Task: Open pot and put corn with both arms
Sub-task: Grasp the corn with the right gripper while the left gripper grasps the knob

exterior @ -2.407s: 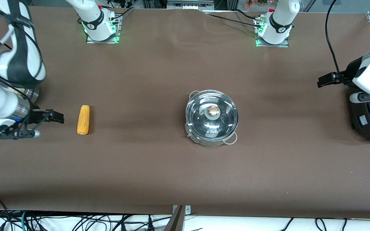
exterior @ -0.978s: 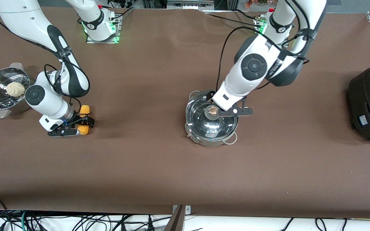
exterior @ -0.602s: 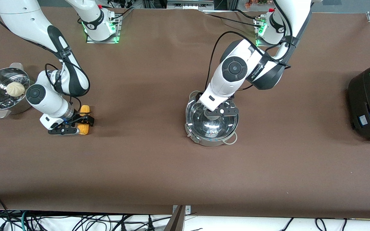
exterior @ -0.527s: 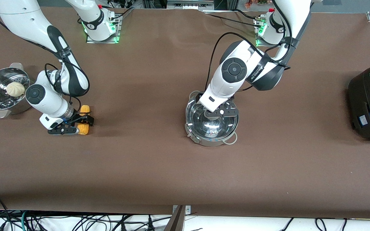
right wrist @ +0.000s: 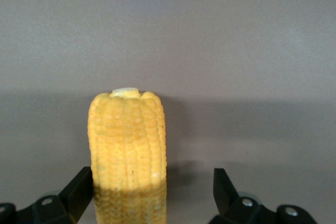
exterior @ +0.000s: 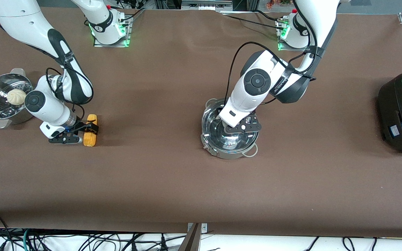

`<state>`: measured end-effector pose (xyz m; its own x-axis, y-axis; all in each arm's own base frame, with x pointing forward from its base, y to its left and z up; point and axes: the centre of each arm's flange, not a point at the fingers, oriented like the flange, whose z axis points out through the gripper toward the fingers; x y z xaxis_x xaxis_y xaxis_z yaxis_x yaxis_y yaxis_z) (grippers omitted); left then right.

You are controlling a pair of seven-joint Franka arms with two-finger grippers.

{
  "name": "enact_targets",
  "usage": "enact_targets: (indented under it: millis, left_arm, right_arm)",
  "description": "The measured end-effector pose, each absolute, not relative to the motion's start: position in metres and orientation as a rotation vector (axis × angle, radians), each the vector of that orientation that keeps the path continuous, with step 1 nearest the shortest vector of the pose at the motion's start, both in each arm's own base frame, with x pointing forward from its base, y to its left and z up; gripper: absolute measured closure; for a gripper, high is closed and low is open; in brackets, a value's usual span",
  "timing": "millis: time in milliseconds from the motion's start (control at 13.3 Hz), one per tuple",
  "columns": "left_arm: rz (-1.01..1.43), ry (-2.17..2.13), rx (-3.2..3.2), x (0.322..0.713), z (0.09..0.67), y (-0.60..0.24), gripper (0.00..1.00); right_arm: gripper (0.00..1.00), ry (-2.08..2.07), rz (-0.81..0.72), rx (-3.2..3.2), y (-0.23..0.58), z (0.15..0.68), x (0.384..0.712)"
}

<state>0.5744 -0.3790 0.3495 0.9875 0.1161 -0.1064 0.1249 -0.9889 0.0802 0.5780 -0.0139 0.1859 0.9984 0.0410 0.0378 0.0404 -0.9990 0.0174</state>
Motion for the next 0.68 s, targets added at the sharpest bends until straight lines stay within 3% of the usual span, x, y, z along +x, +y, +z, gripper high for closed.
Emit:
enact_targets:
  millis: [376,451,677]
  left_arm:
    - [-0.149,0.182,3.046,0.5749,0.3497,-0.3806,0.12]
    - [-0.149,0.179,3.048,0.5741,0.3491,-0.3818,0.18]
    - [-0.149,0.179,3.051,0.5746,0.3467,-0.3827,0.2]
  right_arm:
    - [0.02,0.065,0.048,3.125,-0.0133,0.1818,0.5735]
    - [0.14,0.069,0.048,3.126,-0.0118,0.1816,0.5734]
    - [0.49,0.09,0.049,3.128,-0.0055,0.1818,0.5735]
